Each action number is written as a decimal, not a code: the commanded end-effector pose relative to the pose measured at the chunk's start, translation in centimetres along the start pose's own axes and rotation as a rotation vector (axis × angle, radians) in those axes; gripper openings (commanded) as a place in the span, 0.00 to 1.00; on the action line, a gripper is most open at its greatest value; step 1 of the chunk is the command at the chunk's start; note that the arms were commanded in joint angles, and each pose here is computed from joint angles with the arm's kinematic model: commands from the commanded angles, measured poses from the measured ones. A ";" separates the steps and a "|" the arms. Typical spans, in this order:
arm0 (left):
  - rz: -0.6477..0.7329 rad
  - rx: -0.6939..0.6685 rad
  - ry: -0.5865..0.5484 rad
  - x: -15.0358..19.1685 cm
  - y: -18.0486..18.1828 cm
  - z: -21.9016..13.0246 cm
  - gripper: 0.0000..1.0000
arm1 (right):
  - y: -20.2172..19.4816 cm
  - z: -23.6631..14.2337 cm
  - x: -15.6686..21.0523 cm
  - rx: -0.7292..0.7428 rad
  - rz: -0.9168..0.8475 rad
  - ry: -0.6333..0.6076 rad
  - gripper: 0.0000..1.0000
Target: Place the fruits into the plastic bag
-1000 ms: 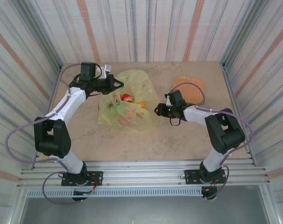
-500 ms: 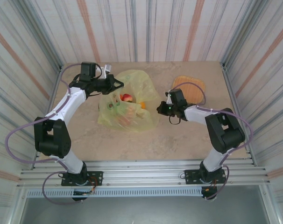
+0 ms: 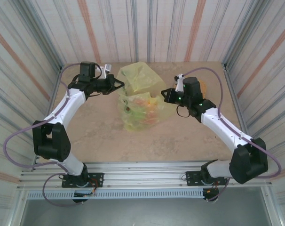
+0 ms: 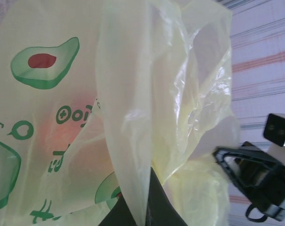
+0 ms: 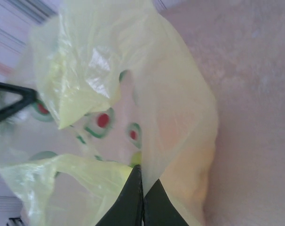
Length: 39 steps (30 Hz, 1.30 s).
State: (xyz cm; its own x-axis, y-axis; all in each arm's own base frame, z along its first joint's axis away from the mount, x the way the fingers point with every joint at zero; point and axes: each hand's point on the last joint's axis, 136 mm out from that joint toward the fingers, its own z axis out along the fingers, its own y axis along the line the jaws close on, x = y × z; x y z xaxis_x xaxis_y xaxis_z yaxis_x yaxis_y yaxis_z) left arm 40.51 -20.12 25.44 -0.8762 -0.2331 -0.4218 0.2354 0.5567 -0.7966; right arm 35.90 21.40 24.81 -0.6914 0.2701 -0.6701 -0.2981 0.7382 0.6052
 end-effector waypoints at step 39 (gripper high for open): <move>0.003 0.011 -0.077 -1.8 -0.8 -2.5 0.00 | 3.1 -1.1 -4.1 0.005 -0.071 -0.032 0.00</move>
State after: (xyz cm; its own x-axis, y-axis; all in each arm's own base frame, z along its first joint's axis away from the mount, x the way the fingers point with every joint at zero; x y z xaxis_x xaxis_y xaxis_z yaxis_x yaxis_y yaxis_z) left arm 41.07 -18.75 25.64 -0.8709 -0.2707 -0.4102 0.2063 0.5562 -0.8051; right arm 37.72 21.81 27.89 -0.6672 0.2221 -0.7110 -0.3194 0.7770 0.5425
